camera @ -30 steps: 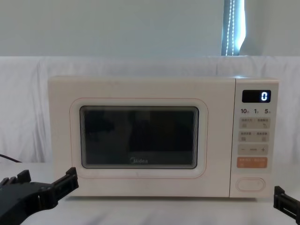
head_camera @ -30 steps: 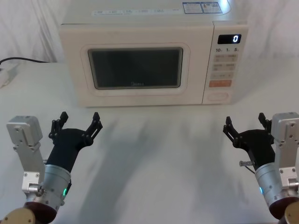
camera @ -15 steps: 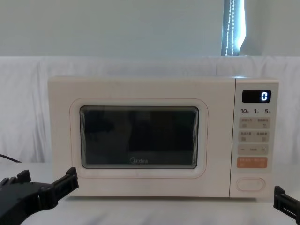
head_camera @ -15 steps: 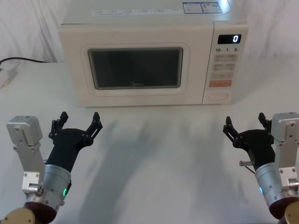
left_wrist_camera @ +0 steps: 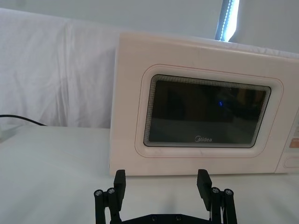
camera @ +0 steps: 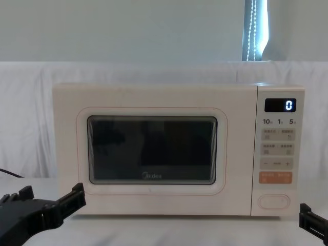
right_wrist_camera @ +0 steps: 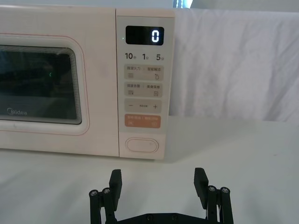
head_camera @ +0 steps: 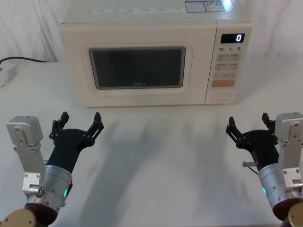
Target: Press the button to open the microwave door with one hand; close the microwave door with the other hand.
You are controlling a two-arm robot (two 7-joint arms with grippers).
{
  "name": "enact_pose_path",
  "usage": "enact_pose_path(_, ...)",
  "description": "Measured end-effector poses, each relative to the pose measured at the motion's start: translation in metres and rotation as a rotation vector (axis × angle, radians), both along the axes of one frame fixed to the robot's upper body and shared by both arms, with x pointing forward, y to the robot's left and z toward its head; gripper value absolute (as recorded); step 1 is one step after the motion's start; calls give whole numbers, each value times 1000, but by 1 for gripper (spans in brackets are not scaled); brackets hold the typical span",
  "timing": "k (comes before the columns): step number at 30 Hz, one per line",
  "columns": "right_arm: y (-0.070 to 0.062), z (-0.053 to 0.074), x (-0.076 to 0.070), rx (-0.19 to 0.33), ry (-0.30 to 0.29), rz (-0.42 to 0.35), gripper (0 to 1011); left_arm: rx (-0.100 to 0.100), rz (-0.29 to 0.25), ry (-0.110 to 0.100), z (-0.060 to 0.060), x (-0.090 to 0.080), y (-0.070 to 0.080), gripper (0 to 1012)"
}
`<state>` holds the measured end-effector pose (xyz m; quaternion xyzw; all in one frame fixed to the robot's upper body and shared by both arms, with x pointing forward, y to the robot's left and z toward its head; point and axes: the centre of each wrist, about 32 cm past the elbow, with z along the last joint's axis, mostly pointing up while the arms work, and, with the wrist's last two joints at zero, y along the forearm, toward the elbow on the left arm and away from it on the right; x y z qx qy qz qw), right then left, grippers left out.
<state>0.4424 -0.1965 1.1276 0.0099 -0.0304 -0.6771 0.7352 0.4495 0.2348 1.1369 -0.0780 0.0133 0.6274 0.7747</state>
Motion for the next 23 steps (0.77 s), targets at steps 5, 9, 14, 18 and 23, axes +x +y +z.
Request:
enact_pose_path(5, 0, 0, 0, 0, 0, 0, 1002, 0, 0, 0, 0, 0, 0, 1001)
enact_pose_path(9, 0, 0, 0, 0, 0, 0, 1002, 0, 0, 0, 0, 0, 0, 1001)
enact_pose_path(14, 0, 0, 0, 0, 0, 0, 1002, 0, 0, 0, 0, 0, 0, 1001)
enact_pose_path(18, 0, 0, 0, 0, 0, 0, 1002, 0, 0, 0, 0, 0, 0, 1001)
enact_pose_path(23, 0, 0, 0, 0, 0, 0, 1002, 0, 0, 0, 0, 0, 0, 1001)
